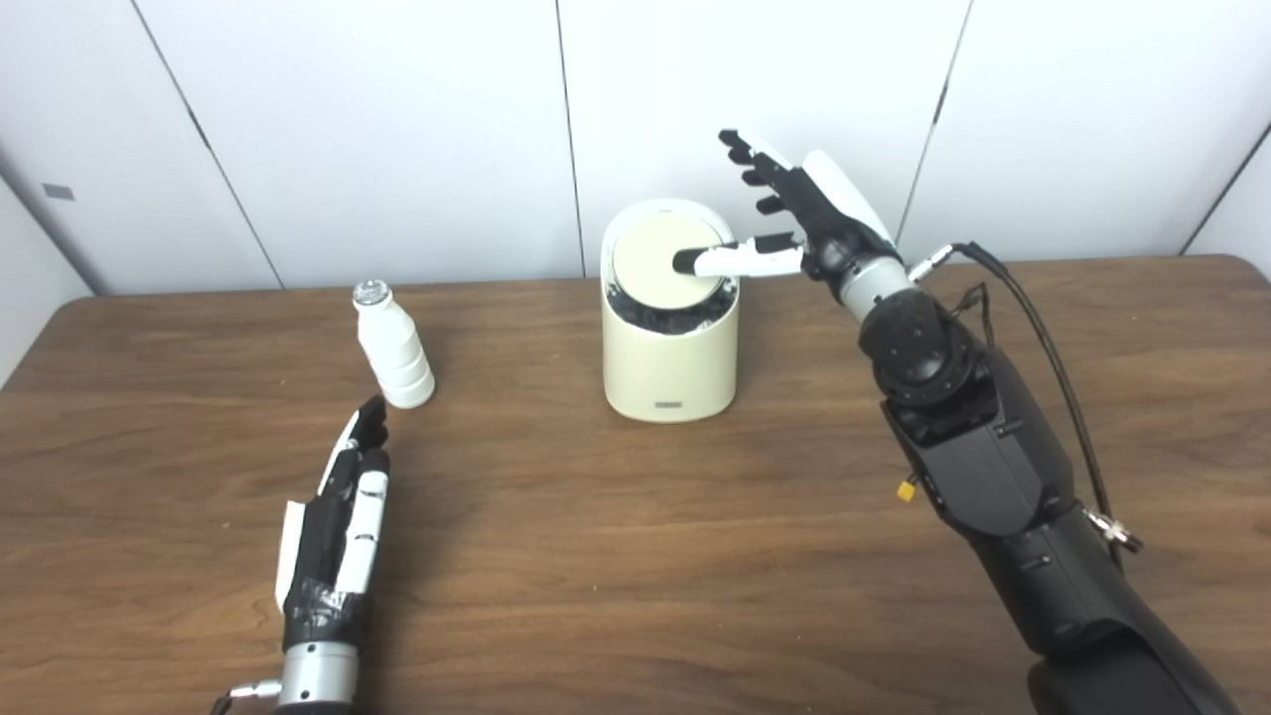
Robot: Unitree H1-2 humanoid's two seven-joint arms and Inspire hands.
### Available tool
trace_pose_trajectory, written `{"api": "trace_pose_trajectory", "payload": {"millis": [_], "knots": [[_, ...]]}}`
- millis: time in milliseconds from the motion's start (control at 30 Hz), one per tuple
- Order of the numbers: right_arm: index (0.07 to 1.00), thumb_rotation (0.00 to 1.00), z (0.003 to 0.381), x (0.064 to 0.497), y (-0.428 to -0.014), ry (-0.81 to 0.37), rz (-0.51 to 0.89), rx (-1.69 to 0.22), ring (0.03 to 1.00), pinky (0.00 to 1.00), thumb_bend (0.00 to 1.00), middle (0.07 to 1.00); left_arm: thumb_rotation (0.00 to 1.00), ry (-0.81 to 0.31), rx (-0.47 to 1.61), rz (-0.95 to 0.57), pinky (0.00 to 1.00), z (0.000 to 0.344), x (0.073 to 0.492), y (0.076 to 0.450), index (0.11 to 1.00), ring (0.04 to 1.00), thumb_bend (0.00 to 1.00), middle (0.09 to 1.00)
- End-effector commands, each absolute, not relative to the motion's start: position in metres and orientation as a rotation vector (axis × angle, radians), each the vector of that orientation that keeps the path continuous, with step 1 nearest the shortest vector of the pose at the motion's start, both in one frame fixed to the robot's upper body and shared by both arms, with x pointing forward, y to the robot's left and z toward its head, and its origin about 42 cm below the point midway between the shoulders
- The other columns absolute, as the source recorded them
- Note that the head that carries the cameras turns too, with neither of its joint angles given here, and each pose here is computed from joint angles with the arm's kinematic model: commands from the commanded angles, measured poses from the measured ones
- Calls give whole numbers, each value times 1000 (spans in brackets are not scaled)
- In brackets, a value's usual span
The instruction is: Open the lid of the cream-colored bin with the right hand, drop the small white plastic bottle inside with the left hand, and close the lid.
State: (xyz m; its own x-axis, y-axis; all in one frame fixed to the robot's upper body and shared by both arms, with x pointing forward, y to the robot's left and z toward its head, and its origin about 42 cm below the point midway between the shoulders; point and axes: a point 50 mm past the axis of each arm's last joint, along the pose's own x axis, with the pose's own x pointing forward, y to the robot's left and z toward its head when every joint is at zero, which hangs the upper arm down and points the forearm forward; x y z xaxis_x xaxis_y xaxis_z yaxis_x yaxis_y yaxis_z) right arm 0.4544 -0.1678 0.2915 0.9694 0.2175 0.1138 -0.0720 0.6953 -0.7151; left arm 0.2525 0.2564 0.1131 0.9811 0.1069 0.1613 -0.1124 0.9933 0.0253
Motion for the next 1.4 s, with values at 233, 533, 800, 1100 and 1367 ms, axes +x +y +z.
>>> {"api": "trace_pose_trajectory", "payload": {"millis": [233,533,800,1100,1367], "knots": [[926,389,321,466,-153,-326,157,-853,893,818,806,917,900,-136,-25,103,1000,100,245,245,956,995,339,976],[935,420,315,470,-154,-325,181,-900,910,899,836,914,887,-134,-24,103,1000,100,246,245,952,987,335,972],[934,308,311,470,-157,-314,180,-915,913,928,804,915,874,-140,-29,101,1000,101,246,244,951,990,325,972],[935,264,306,473,-161,-302,171,-926,918,933,795,920,850,-144,-32,98,1000,101,246,246,955,991,337,976],[926,184,302,474,-162,-326,158,-938,917,954,827,918,820,-150,-31,97,1000,102,247,246,959,995,346,982]]}}
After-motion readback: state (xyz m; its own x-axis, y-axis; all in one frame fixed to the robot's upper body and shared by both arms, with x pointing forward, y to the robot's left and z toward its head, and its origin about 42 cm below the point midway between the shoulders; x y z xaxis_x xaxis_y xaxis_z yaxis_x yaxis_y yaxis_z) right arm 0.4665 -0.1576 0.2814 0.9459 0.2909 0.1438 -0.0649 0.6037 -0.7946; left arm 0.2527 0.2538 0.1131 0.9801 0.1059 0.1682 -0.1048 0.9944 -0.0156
